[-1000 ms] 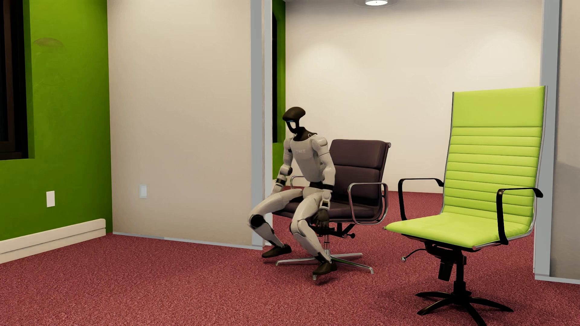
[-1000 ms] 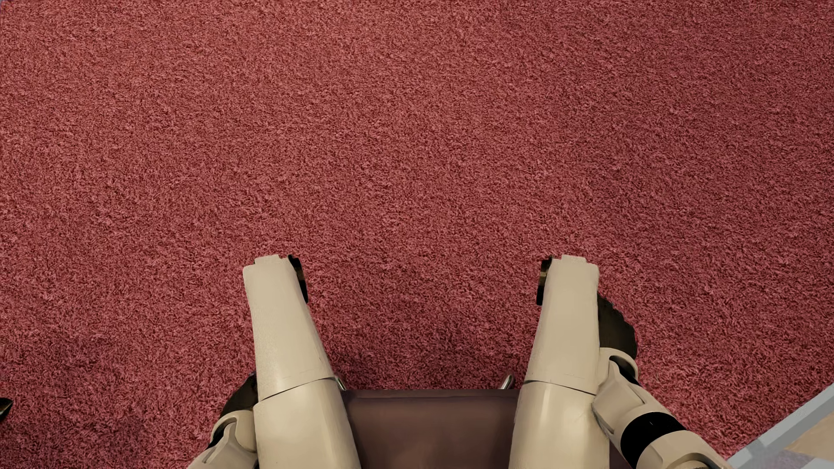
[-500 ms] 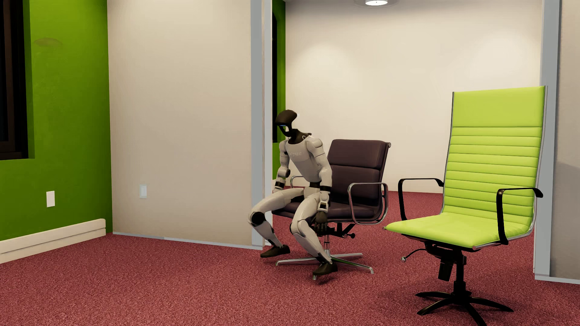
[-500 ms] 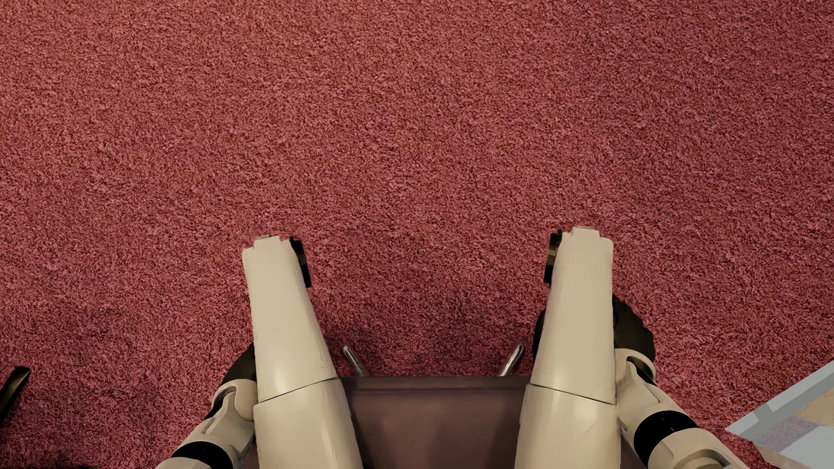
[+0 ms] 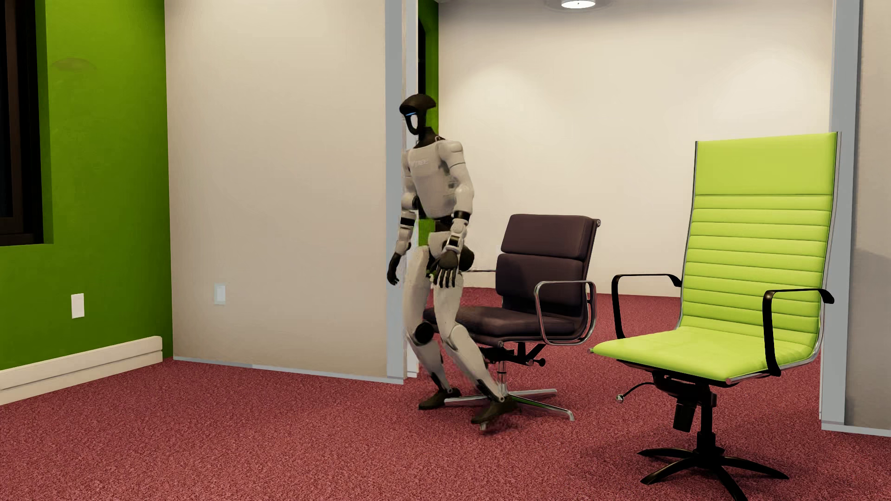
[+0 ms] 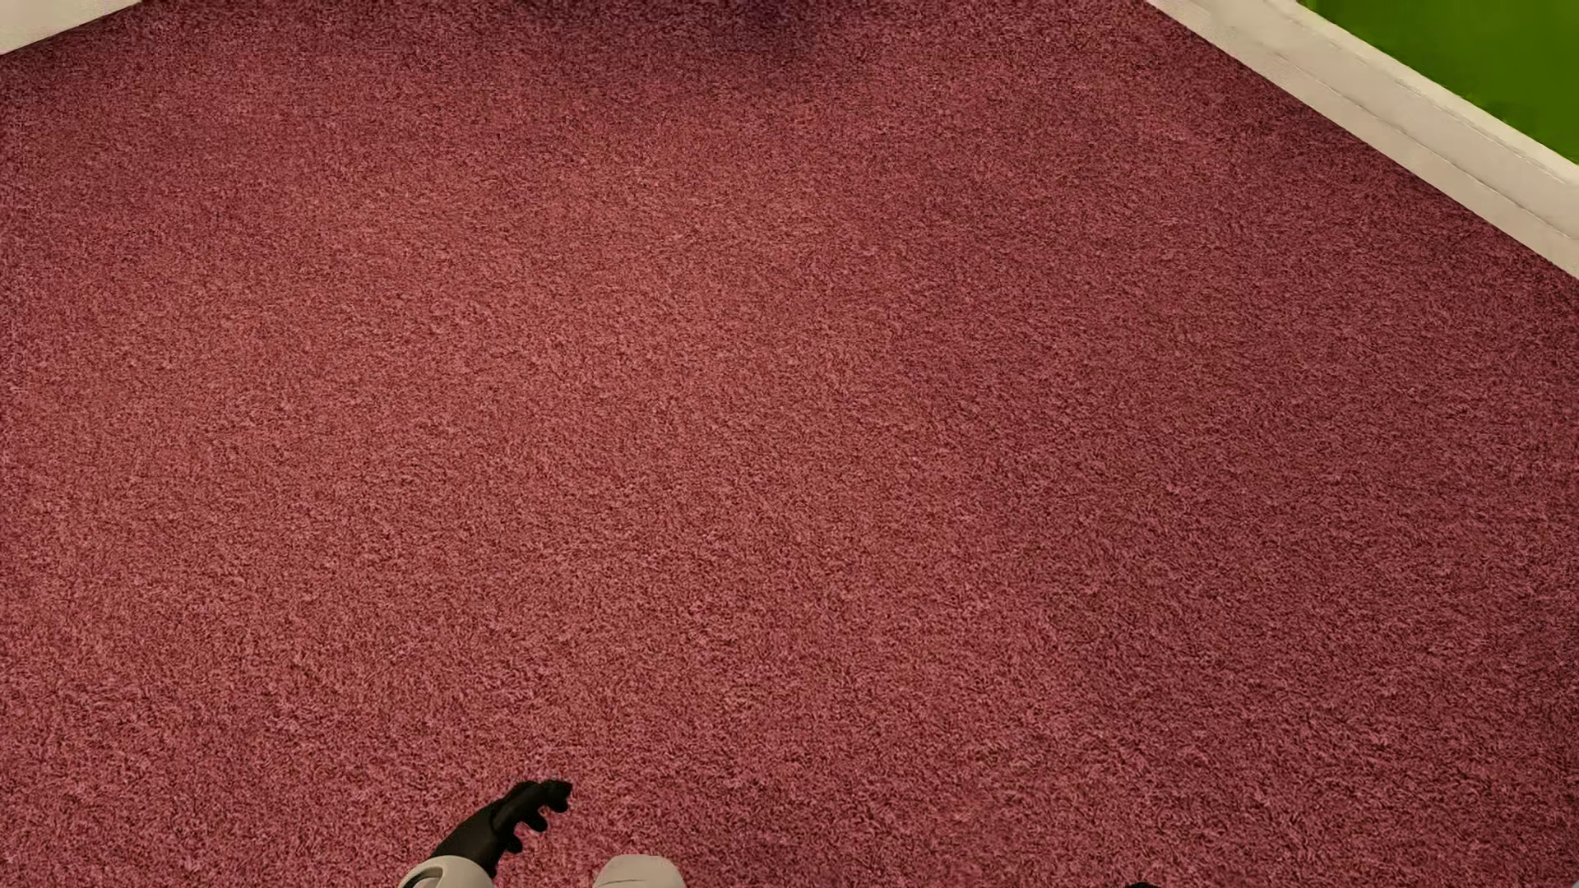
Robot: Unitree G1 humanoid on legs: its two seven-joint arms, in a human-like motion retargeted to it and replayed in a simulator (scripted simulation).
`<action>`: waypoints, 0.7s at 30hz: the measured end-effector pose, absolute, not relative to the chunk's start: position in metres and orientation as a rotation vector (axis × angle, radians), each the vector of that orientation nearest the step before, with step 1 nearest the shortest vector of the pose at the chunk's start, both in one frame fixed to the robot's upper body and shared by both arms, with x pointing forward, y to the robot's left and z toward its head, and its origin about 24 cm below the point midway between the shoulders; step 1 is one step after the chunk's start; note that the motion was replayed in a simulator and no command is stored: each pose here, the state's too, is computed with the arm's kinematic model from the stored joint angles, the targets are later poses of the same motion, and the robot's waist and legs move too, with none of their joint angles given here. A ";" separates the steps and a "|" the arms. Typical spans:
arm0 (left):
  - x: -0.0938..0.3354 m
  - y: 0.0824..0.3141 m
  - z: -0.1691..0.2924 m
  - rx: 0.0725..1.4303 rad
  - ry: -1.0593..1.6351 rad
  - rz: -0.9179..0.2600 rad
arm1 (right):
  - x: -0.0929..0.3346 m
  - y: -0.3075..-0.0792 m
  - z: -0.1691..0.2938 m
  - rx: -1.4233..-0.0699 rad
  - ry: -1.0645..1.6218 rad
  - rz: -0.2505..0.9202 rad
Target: Sit down on the dark chair
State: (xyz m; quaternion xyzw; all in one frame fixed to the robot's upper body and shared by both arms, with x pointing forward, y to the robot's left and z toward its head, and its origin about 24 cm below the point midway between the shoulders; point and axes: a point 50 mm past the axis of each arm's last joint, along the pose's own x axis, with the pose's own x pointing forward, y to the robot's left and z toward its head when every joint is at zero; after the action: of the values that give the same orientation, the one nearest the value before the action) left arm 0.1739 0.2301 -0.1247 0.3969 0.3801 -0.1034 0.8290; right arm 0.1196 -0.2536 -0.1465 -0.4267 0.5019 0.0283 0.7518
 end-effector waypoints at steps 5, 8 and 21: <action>0.130 0.229 -0.145 0.691 0.961 -0.158 | 0.186 -0.220 -0.124 -0.968 0.801 0.107; 0.097 0.230 -0.156 0.629 1.072 -0.156 | 0.235 -0.195 -0.096 -1.008 0.593 0.153; 0.146 0.269 -0.130 0.811 0.983 -0.183 | 0.083 -0.240 -0.159 -0.813 1.186 -0.004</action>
State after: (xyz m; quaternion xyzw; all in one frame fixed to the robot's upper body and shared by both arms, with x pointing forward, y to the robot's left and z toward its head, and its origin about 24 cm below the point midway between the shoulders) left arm 0.1461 0.2691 -0.1297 0.3781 0.4581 -0.0851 0.8000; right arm 0.0833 -0.2399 -0.1585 -0.3722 0.5433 -0.0017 0.7526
